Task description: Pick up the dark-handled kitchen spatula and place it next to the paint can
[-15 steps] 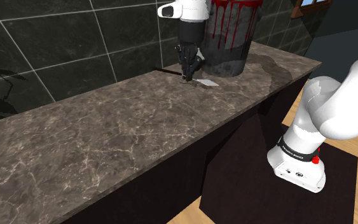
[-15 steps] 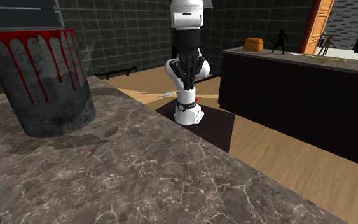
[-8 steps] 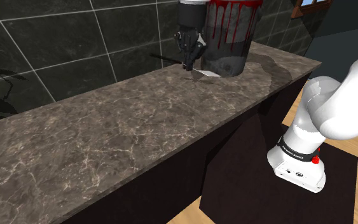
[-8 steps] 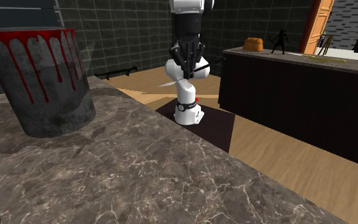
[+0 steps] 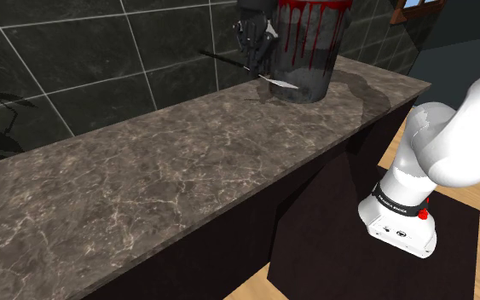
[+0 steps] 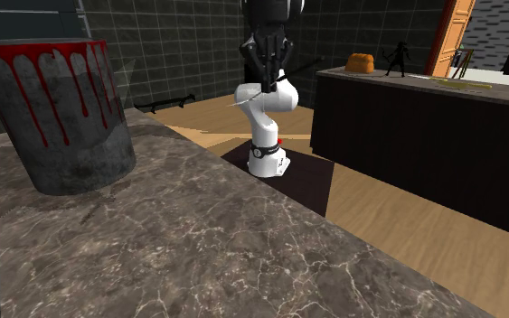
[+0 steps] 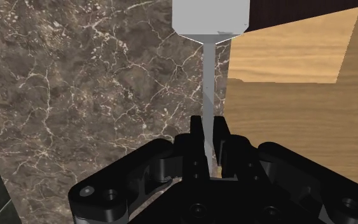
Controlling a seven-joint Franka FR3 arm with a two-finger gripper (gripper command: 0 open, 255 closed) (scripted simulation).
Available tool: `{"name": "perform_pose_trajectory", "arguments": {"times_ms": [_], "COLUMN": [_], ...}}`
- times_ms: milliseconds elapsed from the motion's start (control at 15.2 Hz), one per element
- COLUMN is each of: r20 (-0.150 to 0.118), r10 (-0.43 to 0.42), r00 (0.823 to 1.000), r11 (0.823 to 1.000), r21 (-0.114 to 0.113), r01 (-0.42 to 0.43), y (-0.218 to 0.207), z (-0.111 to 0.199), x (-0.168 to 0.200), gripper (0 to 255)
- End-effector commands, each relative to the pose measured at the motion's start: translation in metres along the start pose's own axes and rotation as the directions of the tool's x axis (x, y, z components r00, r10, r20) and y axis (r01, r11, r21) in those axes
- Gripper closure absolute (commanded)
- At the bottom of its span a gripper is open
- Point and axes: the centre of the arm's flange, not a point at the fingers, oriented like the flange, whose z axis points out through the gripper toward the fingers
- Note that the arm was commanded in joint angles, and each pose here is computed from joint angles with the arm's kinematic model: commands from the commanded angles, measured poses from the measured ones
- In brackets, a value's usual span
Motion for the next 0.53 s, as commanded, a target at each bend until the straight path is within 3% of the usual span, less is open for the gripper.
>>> {"name": "perform_pose_trajectory", "arguments": {"times_ms": [0, 462], "r20": [0.0, 0.0], "r10": [0.0, 0.0], "r00": [1.0, 1.0], "r11": [1.0, 1.0], "r21": [0.0, 0.0], "r01": [0.0, 0.0], "y": [0.0, 0.0], "z": [-0.011, -0.048], "x": [0.001, 0.003], "gripper": [255, 255]}}
